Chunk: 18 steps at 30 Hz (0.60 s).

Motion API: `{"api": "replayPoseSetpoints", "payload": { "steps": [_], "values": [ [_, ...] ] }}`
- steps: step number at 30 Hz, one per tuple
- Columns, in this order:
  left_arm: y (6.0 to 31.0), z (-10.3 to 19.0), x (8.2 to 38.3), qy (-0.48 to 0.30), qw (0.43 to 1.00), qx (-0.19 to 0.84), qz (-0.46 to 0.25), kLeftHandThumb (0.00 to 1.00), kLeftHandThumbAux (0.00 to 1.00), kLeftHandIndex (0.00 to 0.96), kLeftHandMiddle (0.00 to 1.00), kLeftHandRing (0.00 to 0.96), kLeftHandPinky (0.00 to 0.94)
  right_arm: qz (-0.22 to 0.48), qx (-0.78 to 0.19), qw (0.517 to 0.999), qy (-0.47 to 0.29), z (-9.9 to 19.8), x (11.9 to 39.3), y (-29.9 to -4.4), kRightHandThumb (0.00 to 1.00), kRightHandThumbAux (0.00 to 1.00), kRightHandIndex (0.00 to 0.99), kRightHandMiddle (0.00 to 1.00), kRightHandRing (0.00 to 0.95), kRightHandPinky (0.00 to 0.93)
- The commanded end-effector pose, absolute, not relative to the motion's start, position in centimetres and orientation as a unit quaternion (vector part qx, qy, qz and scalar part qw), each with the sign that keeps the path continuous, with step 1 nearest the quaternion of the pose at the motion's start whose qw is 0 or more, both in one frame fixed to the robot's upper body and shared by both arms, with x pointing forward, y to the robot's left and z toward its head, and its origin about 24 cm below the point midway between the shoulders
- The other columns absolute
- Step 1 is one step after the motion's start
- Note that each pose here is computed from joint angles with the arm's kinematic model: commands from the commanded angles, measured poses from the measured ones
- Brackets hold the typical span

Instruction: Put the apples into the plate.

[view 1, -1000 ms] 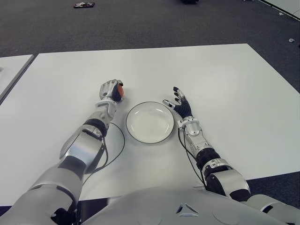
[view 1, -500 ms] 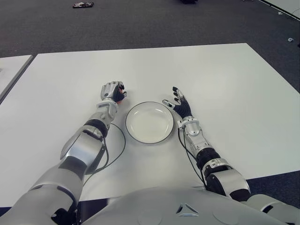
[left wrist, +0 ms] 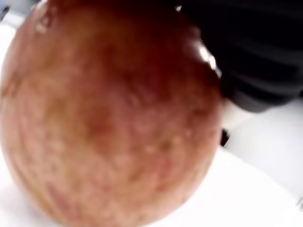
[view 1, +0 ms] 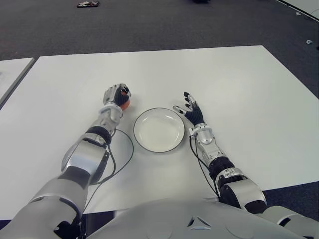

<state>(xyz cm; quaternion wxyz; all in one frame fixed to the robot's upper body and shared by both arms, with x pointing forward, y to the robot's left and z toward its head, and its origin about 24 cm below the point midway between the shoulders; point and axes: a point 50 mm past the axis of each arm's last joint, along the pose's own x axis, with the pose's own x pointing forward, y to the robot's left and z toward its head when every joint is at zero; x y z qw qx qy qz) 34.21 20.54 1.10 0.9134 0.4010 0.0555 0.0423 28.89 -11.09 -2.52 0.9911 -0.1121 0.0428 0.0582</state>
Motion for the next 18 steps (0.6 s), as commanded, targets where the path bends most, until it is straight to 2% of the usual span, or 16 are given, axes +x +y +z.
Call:
{"api": "replayPoseSetpoints", "payload": {
  "steps": [1, 8, 12, 18],
  "values": [
    [20.7, 4.5, 35.9, -0.001, 0.957, 0.282, 0.063, 0.751, 0.696, 0.443, 0.873, 0.876, 0.873, 0.057, -0.116, 0.989, 0.073, -3.6, 28.4, -11.4, 0.035, 0.562, 0.0, 0.0, 0.0, 0.0],
    [20.1, 6.7, 36.7, -0.052, 0.975, 0.203, 0.067, 0.752, 0.696, 0.444, 0.882, 0.881, 0.839, 0.057, -0.117, 0.989, 0.074, -3.5, 28.5, -11.3, 0.034, 0.568, 0.0, 0.0, 0.0, 0.0],
    [20.0, 7.4, 36.9, -0.074, 0.975, 0.196, 0.071, 0.752, 0.696, 0.444, 0.886, 0.875, 0.745, 0.058, -0.117, 0.989, 0.074, -3.5, 28.5, -11.2, 0.034, 0.567, 0.0, 0.0, 0.0, 0.0],
    [20.1, 7.0, 36.6, -0.072, 0.971, 0.216, 0.079, 0.751, 0.696, 0.444, 0.885, 0.869, 0.78, 0.06, -0.114, 0.989, 0.072, -3.5, 28.5, -11.2, 0.031, 0.568, 0.0, 0.0, 0.0, 0.0]
  ]
}}
